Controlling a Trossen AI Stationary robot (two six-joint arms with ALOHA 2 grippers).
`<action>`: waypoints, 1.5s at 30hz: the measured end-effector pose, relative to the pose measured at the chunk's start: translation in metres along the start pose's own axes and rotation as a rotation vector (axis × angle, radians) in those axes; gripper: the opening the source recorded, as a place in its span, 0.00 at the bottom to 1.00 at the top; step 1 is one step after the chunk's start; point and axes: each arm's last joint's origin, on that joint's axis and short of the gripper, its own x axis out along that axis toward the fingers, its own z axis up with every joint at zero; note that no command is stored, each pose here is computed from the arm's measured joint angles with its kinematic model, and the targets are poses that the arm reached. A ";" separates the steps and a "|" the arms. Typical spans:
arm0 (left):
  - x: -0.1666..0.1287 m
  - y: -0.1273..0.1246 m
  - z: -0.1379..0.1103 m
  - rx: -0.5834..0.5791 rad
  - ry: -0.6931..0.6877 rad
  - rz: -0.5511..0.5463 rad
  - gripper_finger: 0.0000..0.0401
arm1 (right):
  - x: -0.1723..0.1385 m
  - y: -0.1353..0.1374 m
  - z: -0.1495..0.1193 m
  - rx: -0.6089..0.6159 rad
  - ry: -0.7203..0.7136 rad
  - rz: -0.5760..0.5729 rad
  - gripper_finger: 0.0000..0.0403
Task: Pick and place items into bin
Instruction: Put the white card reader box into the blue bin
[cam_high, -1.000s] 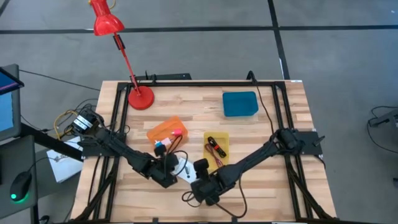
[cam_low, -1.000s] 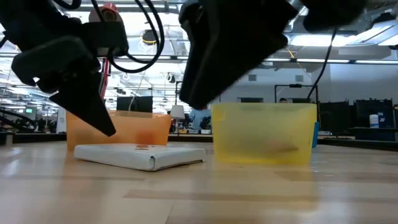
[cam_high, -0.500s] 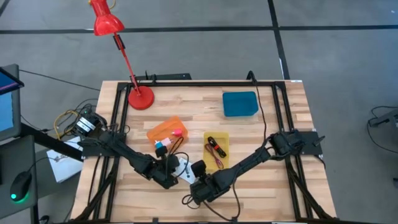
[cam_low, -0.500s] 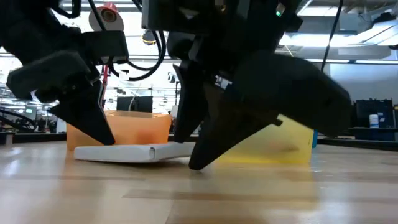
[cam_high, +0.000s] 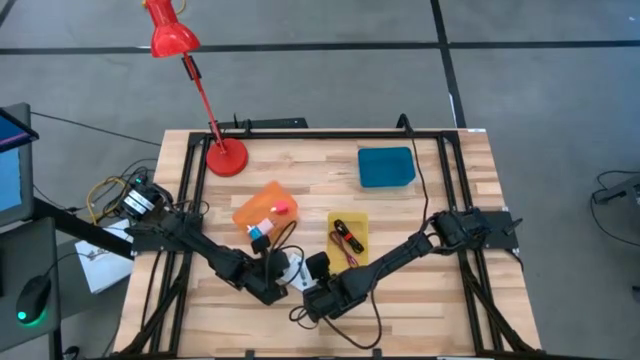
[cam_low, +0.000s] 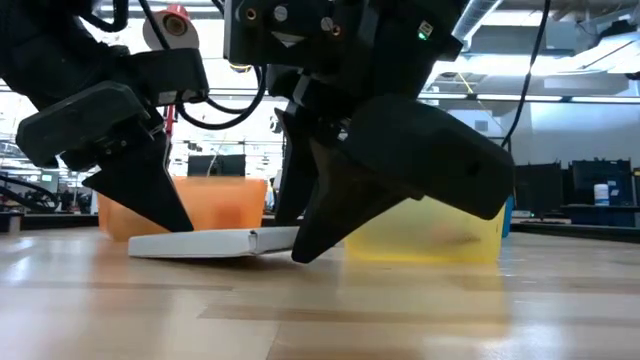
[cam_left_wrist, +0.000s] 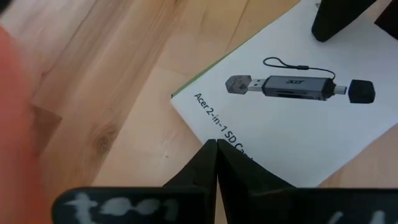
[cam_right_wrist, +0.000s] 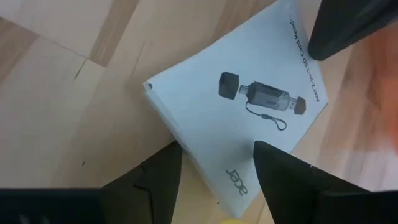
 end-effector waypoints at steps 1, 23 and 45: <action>0.001 0.001 -0.001 -0.014 -0.001 -0.007 0.00 | 0.000 -0.001 0.000 0.002 0.001 0.000 0.47; -0.011 0.005 0.003 -0.074 0.008 -0.111 0.00 | -0.003 -0.002 0.011 -0.048 -0.082 -0.139 0.39; -0.023 0.004 0.012 -0.079 -0.008 -0.168 0.00 | -0.006 -0.005 0.016 -0.107 -0.106 -0.251 0.09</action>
